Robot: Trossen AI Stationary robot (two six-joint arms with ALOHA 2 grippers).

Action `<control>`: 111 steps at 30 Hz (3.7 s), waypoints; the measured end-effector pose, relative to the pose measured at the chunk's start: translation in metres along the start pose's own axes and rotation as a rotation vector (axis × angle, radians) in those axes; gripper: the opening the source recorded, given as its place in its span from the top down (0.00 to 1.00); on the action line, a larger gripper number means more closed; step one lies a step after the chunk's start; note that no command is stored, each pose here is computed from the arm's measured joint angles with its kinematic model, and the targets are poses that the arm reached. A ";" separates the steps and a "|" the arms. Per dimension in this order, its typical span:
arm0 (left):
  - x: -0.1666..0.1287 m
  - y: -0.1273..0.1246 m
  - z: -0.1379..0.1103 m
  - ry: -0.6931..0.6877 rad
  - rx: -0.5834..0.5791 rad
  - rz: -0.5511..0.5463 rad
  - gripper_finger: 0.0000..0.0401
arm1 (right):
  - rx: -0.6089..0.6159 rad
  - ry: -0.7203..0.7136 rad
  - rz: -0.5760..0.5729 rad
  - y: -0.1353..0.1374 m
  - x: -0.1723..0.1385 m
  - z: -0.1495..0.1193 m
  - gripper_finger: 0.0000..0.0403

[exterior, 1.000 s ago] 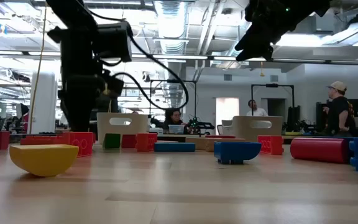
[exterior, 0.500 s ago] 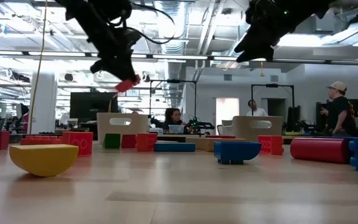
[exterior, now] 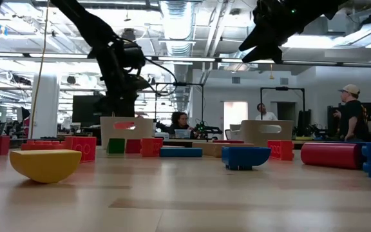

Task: Sort blocks by size
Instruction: Put the orange rectangle game piece into the white bin, then put the green triangle wooden block into the gray bin

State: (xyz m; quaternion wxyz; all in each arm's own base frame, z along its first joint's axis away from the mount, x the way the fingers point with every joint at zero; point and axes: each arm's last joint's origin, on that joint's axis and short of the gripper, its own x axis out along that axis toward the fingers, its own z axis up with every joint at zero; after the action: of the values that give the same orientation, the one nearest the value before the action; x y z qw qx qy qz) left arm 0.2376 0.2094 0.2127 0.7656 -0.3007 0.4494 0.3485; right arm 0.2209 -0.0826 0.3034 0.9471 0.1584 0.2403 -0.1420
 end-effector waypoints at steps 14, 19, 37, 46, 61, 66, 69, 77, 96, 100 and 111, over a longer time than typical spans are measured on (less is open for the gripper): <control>-0.026 -0.010 0.029 -0.007 0.159 0.047 0.43 | 0.007 -0.006 -0.024 -0.001 0.000 0.000 0.39; -0.032 -0.013 0.032 0.003 0.137 -0.003 0.44 | 0.007 -0.006 -0.026 -0.001 0.000 0.000 0.39; -0.055 -0.046 0.017 -0.035 0.692 0.032 0.44 | -0.004 0.009 0.009 0.009 0.001 -0.002 0.39; -0.078 -0.069 0.016 -0.202 0.925 0.025 0.44 | -0.026 -0.145 0.070 0.019 0.009 0.012 0.39; -0.081 -0.072 0.017 -0.240 0.688 0.072 0.44 | 0.076 -0.175 0.096 0.008 0.127 0.025 0.39; -0.081 -0.079 0.013 -0.241 0.696 0.052 0.44 | 0.083 -0.195 0.082 -0.001 0.157 0.047 0.39; -0.081 -0.081 0.012 -0.240 0.698 0.050 0.44 | 0.089 -0.205 0.070 -0.009 0.171 0.059 0.39; -0.082 -0.079 0.012 -0.238 0.676 0.064 0.44 | 0.099 -0.195 0.103 -0.030 0.202 0.068 0.39; -0.101 -0.071 0.002 -0.214 0.627 0.087 0.44 | 0.132 -0.212 0.114 -0.049 0.245 0.070 0.39; -0.110 -0.070 0.001 -0.236 0.611 0.076 0.44 | 0.177 -0.164 0.085 -0.057 0.254 0.059 0.39; -0.114 -0.068 -0.004 -0.197 0.609 0.052 0.44 | 0.216 -0.138 0.101 -0.067 0.244 0.064 0.39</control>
State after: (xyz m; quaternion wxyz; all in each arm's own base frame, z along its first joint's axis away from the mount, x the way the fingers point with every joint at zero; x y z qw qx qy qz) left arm 0.2498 0.1371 0.3229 0.8511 -0.0106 0.4642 0.2450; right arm 0.4299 -0.2138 0.2192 0.9447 0.2613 0.1496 -0.1299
